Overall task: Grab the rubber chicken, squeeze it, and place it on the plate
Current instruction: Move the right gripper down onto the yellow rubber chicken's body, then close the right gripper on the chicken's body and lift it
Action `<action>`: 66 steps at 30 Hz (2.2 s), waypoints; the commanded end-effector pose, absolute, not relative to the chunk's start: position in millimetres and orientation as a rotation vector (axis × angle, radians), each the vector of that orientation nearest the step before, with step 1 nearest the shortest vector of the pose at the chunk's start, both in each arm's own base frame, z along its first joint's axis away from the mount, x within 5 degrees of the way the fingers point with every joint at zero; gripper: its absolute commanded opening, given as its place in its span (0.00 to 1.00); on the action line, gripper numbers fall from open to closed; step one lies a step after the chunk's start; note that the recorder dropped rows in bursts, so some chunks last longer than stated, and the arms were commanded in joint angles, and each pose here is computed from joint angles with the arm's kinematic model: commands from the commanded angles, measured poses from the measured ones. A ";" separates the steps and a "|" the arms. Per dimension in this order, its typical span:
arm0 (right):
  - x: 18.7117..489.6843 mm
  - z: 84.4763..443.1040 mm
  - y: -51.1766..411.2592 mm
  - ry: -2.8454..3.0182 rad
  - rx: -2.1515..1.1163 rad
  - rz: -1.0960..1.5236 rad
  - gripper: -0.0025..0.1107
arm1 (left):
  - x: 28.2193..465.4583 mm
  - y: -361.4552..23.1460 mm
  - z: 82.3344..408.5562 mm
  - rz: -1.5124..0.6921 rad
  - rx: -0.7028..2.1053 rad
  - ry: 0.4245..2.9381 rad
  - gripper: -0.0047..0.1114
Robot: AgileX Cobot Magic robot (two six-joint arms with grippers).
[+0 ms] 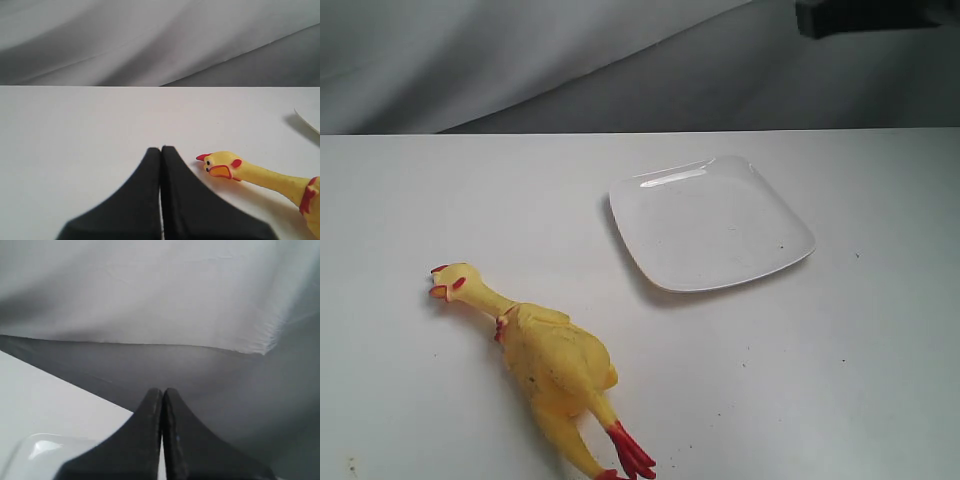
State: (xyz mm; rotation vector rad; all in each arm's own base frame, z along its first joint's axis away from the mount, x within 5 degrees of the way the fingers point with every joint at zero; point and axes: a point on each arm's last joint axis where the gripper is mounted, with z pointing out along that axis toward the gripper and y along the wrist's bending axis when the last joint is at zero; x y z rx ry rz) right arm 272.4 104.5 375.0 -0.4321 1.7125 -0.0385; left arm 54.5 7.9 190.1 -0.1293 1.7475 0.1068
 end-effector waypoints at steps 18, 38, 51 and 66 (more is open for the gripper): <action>256.6 232.0 251.4 2.381 -1.467 0.638 0.43 | 54.5 8.0 189.7 0.106 -0.132 1.739 0.04; 251.4 168.9 280.0 2.583 -1.451 0.706 0.21 | 54.5 8.0 189.7 0.103 -0.135 1.739 0.04; 238.5 240.5 262.7 2.385 -1.485 0.639 0.02 | 54.5 8.0 189.7 0.105 -0.133 1.739 0.04; 159.2 371.6 175.3 2.170 -1.524 0.438 0.02 | 54.5 8.0 189.7 0.105 -0.133 1.739 0.04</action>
